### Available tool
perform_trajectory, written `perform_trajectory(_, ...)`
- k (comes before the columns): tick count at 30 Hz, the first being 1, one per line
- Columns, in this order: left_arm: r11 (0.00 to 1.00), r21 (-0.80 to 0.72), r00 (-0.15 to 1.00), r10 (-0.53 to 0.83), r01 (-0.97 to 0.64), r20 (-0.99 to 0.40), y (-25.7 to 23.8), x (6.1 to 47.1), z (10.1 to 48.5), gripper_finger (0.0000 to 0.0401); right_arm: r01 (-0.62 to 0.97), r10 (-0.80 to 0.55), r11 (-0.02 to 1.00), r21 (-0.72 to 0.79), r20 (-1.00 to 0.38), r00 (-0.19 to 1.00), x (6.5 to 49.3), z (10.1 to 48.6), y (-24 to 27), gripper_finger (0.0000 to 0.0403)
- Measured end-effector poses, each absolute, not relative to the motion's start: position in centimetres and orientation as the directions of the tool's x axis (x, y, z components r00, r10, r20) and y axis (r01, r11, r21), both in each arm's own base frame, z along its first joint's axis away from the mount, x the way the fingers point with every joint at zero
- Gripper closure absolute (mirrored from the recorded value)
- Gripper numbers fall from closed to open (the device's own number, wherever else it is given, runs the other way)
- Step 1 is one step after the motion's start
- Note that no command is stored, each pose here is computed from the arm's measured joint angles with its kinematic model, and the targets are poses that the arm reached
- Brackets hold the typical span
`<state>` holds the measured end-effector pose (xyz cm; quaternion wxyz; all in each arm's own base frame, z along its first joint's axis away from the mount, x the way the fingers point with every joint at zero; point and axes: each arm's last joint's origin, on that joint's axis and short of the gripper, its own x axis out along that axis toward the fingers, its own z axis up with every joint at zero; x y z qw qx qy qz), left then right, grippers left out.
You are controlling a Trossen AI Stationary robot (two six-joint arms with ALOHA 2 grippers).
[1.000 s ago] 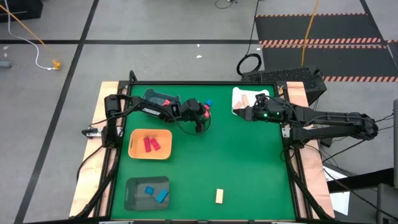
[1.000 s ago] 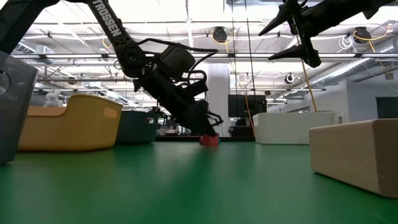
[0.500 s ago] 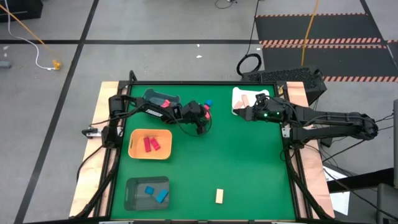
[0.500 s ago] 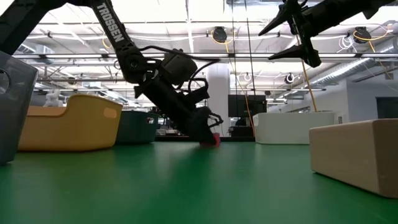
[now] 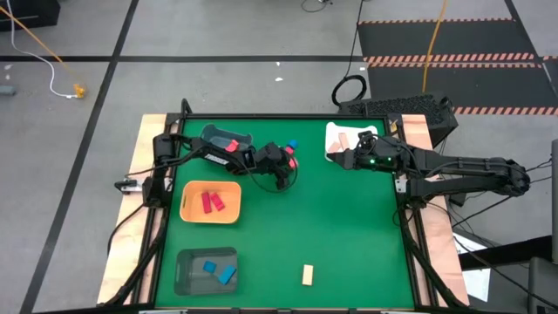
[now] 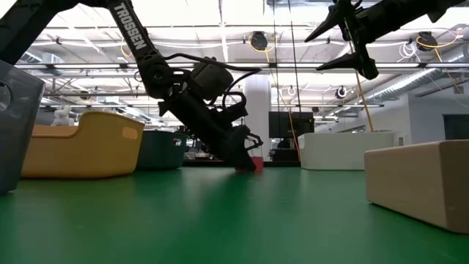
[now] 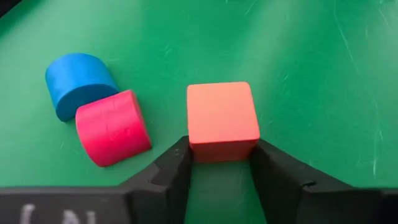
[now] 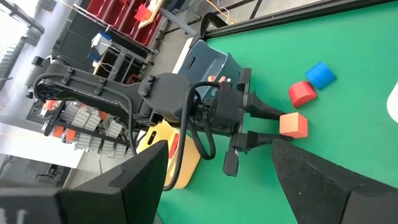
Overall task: Sort & place blocks by color
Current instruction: Put the orange block into the blue bin
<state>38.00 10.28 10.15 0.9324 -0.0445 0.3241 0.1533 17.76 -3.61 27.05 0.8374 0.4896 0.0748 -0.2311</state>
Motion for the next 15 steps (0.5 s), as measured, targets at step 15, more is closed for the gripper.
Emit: perform_trajectory(15,0.948,0.010,0.771,0.265,-0.318,-0.580,10.3,38.1,11.4,0.0268,0.460,-0.314,0.414,0.785,-0.352,0.882,17.8,27.0,-3.6,0.0124)
